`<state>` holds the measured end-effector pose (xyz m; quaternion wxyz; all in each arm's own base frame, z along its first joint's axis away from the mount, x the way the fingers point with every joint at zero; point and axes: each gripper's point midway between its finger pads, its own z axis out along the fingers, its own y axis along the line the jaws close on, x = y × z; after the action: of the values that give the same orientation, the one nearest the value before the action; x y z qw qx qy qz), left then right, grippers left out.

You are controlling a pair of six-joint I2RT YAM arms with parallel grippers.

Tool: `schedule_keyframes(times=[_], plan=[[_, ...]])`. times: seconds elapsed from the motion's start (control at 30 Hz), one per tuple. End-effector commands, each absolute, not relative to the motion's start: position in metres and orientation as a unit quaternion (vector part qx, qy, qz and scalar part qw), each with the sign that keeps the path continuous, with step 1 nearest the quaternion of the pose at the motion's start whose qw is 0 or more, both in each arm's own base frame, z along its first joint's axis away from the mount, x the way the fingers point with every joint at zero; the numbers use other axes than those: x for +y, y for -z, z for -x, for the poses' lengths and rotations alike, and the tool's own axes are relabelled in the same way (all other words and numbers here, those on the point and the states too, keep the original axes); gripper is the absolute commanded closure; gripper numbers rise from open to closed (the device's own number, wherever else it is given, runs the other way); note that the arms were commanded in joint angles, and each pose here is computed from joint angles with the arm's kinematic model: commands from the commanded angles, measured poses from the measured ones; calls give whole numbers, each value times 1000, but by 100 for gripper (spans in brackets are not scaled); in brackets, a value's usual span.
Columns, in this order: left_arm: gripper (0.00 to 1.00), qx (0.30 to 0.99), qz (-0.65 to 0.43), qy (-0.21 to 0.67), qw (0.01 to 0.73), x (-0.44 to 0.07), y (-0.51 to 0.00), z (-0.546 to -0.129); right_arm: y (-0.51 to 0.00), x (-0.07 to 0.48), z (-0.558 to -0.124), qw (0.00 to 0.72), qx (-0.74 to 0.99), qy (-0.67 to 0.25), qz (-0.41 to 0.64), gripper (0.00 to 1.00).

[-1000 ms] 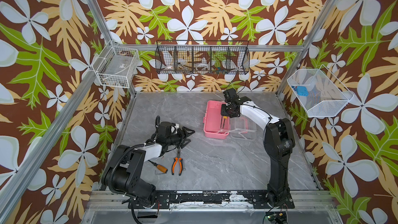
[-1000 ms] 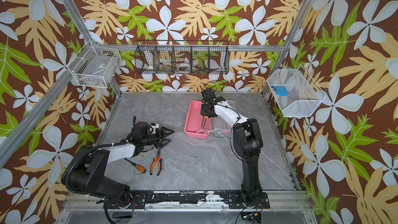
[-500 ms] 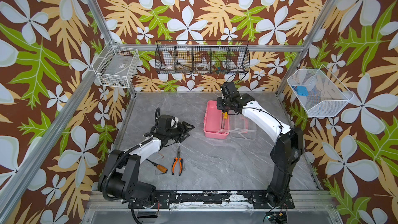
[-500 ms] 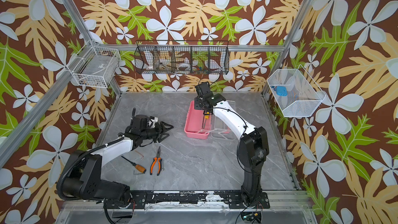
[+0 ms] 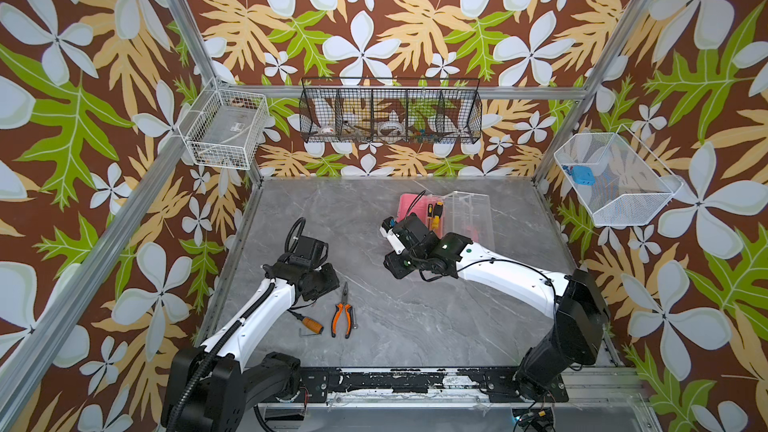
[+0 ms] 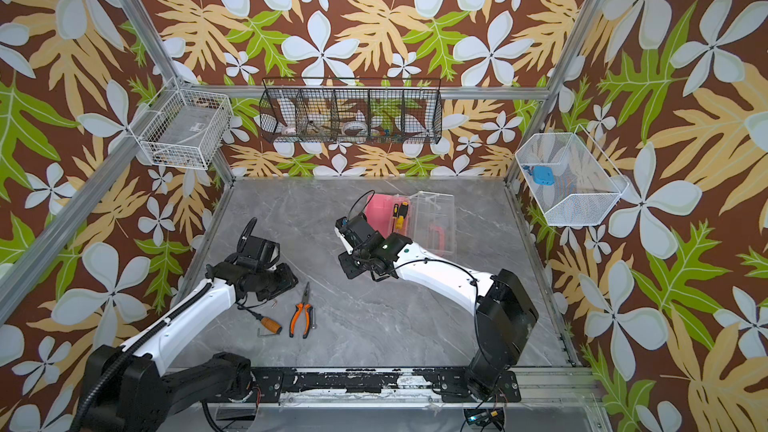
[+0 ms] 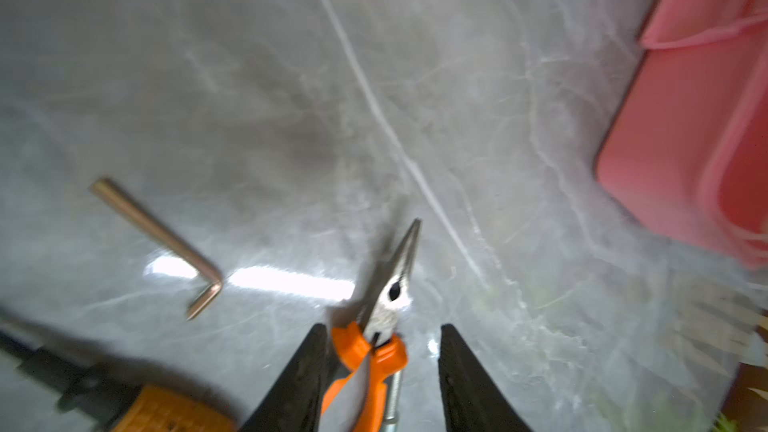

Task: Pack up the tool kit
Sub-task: 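Grasp the orange-handled pliers with the left gripper while the right gripper withdraws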

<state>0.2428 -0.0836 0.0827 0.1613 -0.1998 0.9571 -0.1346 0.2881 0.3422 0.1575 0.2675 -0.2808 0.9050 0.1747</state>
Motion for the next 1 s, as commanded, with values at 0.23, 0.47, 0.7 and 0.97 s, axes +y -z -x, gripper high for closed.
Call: schedule_keyframes(times=[0.23,0.47,0.7,0.97], plan=[[58,985,144,27,94,-90,-52,-190,-170,351,-296,286,898,-183,280,57],[59,979,170,77,87,-100,-36,-180,-156,343,-291,273,906,-173,274,55],[62,975,179,93,89,-106,-27,-184,-145,341,-291,265,910,-164,273,55],[82,979,173,66,90,-103,-15,-193,-136,334,-292,259,916,-149,269,55]])
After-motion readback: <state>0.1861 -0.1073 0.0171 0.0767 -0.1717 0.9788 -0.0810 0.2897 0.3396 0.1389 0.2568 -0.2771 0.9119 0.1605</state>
